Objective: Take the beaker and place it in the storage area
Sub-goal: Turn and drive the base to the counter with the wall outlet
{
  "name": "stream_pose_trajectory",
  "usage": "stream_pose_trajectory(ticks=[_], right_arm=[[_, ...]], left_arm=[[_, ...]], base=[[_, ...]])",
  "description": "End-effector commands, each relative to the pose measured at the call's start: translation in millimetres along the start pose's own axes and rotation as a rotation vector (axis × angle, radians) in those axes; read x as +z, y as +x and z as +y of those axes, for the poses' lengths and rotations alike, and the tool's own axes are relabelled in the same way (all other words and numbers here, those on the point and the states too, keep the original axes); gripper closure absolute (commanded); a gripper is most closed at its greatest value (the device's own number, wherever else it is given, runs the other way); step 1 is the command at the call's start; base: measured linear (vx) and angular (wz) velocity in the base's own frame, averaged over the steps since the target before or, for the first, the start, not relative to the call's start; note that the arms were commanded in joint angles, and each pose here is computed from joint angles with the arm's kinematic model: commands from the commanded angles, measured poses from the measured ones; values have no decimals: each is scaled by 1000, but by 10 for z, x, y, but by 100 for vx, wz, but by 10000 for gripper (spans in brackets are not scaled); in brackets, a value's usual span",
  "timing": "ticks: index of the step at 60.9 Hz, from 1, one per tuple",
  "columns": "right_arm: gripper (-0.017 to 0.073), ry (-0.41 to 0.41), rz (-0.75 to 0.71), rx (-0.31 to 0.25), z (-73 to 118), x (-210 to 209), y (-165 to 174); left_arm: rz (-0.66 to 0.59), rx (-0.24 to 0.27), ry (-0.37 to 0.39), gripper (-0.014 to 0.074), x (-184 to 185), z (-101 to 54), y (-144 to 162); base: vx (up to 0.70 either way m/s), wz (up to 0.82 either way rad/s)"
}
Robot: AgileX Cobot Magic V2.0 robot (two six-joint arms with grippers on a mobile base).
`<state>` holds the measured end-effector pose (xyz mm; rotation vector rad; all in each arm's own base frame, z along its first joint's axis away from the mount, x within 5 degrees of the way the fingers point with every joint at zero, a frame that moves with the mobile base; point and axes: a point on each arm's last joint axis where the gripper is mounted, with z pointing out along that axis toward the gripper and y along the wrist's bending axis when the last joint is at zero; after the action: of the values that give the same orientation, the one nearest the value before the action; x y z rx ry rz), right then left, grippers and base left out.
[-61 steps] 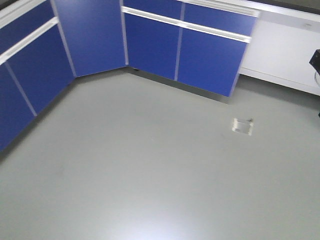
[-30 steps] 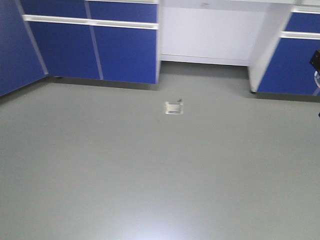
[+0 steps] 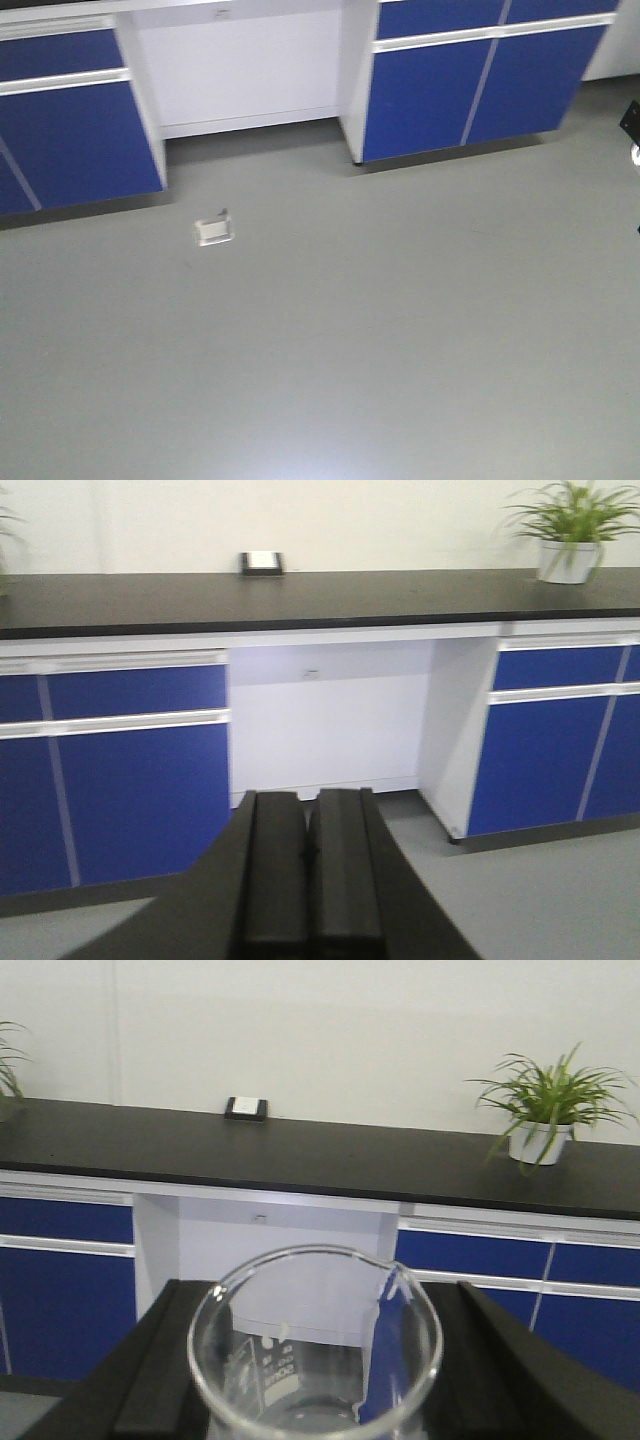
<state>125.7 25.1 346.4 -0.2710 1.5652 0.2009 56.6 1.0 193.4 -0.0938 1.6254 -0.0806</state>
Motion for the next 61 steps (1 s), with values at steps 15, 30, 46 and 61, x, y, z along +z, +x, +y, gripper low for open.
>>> stream_pose_trajectory(ticks=[15, 30, 46, 61], right_arm=[[562, 22, -34, 10, -23, -6, -102], [562, 22, -34, 10, -23, -6, -102], [562, 22, -34, 10, -23, -6, -102], [562, 21, -33, 10, -22, -6, -102]], left_arm=[[-72, -11, 28, 602, -3, -16, -6], [-72, -11, 28, 602, -3, -16, -6], [-72, -11, 28, 602, -3, -16, -6], [-72, -11, 28, 602, -3, -16, -6]], base=[[17, -47], [25, -28], [34, -3], [41, 7]])
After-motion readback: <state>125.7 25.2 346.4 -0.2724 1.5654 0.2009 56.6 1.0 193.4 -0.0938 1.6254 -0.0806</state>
